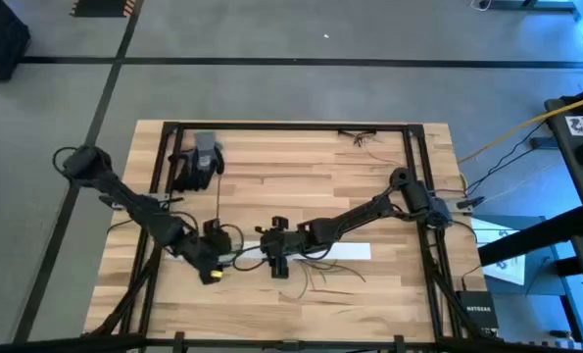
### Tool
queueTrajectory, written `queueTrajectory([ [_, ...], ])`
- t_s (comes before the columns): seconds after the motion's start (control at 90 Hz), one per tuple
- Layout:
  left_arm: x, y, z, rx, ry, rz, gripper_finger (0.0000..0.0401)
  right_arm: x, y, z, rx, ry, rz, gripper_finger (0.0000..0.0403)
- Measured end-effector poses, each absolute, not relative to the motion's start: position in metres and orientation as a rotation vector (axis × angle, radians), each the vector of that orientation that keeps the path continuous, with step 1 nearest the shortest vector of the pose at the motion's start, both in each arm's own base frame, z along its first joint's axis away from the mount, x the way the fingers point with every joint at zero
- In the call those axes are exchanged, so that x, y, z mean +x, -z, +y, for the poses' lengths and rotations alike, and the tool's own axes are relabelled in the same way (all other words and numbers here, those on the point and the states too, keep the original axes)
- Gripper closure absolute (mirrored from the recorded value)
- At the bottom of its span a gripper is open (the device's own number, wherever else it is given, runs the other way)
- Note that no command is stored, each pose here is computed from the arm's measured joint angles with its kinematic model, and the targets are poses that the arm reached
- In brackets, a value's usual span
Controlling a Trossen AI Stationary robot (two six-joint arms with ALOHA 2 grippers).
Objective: Ziptie cables
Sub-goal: Close the white cable duct
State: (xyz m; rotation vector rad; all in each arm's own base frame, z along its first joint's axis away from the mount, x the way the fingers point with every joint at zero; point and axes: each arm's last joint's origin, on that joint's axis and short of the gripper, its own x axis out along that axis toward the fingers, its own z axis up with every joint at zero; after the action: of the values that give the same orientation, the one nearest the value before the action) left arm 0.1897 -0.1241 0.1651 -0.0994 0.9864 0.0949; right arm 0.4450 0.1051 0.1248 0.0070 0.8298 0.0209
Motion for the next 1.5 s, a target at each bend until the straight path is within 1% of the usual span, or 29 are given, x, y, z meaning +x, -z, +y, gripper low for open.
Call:
queueTrajectory([
  [0.233, 0.18, -0.145, -0.12, -0.061, -0.178, 0.998, 0.0107, 0.445, -0.125, 0.104, 0.007, -0.01, 0.825, 0.0175],
  [0.344, 0.183, -0.148, -0.121, -0.078, -0.165, 0.96, 0.0107, 0.446, -0.125, 0.104, 0.007, -0.014, 0.819, 0.0175],
  [0.422, 0.188, -0.158, -0.126, -0.088, -0.135, 0.92, 0.0107, 0.446, -0.125, 0.105, 0.003, -0.017, 0.817, 0.0175],
  [0.611, 0.197, -0.175, -0.128, -0.007, -0.111, 0.885, 0.0107, 0.446, -0.125, 0.104, 0.005, -0.019, 0.817, 0.0175],
  [0.789, 0.193, -0.165, -0.112, 0.062, -0.183, 0.968, 0.0107, 0.446, -0.125, 0.104, 0.007, -0.024, 0.818, 0.0175],
  [0.911, 0.188, -0.155, -0.109, 0.012, -0.155, 1.015, 0.0107, 0.446, -0.125, 0.105, 0.003, -0.025, 0.819, 0.0175],
  [1.1, 0.182, -0.146, -0.112, -0.079, -0.144, 1.018, 0.0108, 0.446, -0.125, 0.105, -0.013, -0.042, 0.816, 0.0175],
  [1.189, 0.181, -0.142, -0.113, -0.112, -0.138, 0.991, 0.0121, 0.446, -0.125, 0.106, -0.012, -0.045, 0.814, 0.0175],
  [1.378, 0.18, -0.134, -0.113, -0.14, -0.108, 0.934, 0.0177, 0.446, -0.125, 0.107, 0.002, -0.07, 0.807, 0.0175],
  [1.5, 0.181, -0.134, -0.114, -0.15, -0.093, 0.917, 0.0192, 0.447, -0.125, 0.108, 0.016, -0.097, 0.797, 0.0175],
])
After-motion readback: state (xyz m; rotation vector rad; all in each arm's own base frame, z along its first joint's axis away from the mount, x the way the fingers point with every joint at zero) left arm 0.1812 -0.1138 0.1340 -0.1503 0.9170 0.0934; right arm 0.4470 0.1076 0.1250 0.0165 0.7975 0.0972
